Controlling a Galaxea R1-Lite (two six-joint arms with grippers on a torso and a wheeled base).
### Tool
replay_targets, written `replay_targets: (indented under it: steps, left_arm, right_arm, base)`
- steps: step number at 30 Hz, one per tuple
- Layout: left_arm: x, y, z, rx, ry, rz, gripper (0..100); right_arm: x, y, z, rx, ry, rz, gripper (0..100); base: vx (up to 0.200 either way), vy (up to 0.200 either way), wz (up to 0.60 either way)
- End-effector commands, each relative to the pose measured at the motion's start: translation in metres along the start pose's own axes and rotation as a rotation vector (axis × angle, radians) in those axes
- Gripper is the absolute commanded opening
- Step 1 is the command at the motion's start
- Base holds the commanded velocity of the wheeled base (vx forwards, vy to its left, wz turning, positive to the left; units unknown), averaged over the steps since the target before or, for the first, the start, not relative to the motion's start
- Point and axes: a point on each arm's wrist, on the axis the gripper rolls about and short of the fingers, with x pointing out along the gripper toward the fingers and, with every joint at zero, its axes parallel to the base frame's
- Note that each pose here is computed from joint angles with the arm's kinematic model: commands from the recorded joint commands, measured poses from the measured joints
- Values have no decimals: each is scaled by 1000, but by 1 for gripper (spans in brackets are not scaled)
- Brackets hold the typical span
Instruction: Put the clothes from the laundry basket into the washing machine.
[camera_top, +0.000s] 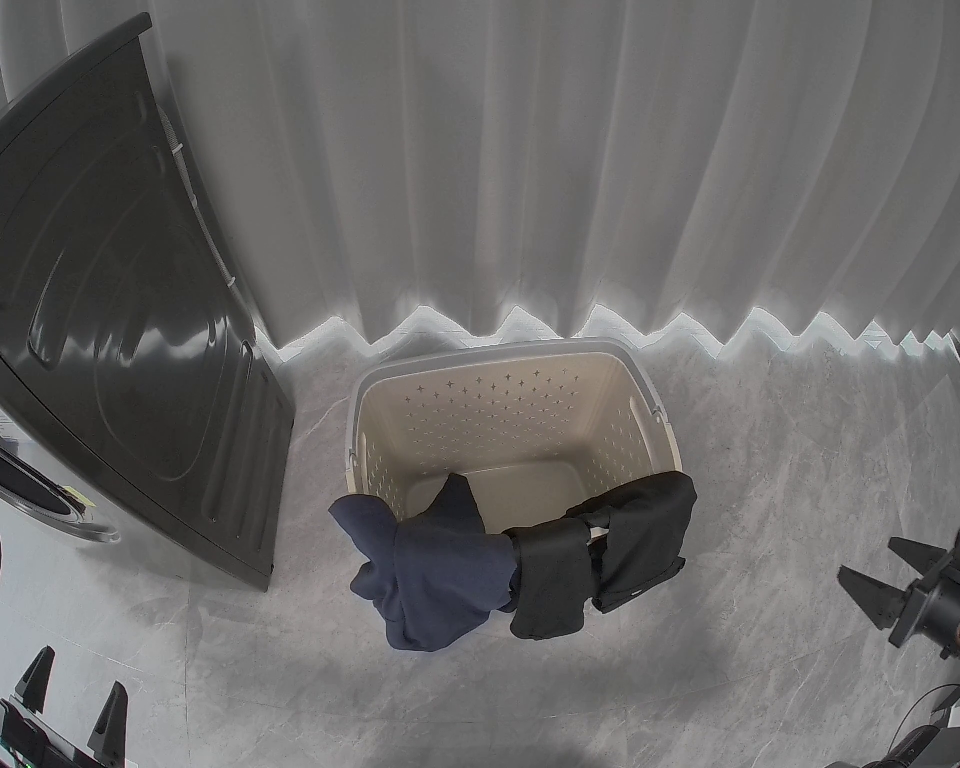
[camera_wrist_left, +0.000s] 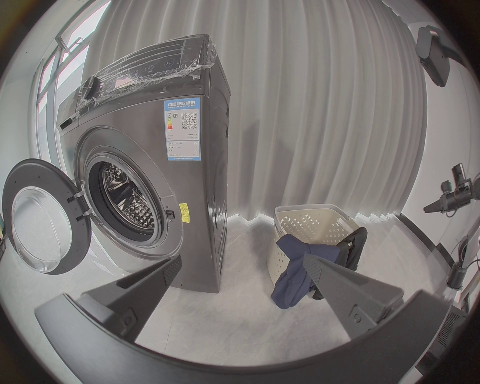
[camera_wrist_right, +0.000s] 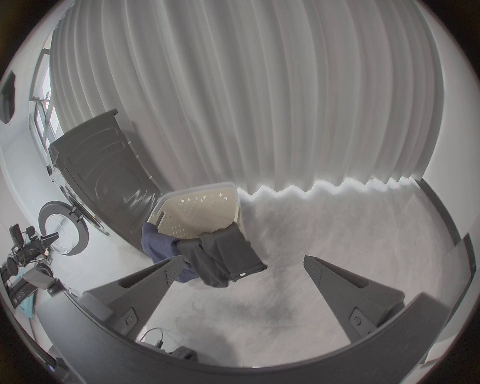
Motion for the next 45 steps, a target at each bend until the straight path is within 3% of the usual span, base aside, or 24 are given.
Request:
replay_targets:
  steps: [1,21,34,45]
  left_arm:
    - [0,0,-5,-1,2,2,100]
    - [0,0,-5,-1,2,0,100]
    - [0,0,-5,-1,4,0,100]
    - [0,0,-5,-1,4,0,100]
  right_arm:
    - [84,7,-6,13,258,90,100]
    - [139,16,1,4,326,82,100]
    - [187,31,-26,-30,376,102,100]
    - [230,39,-50,-52,373,85,100]
  base:
    - [0,0,0]
    - [0,0,0]
    - [0,0,0]
    - [0,0,0]
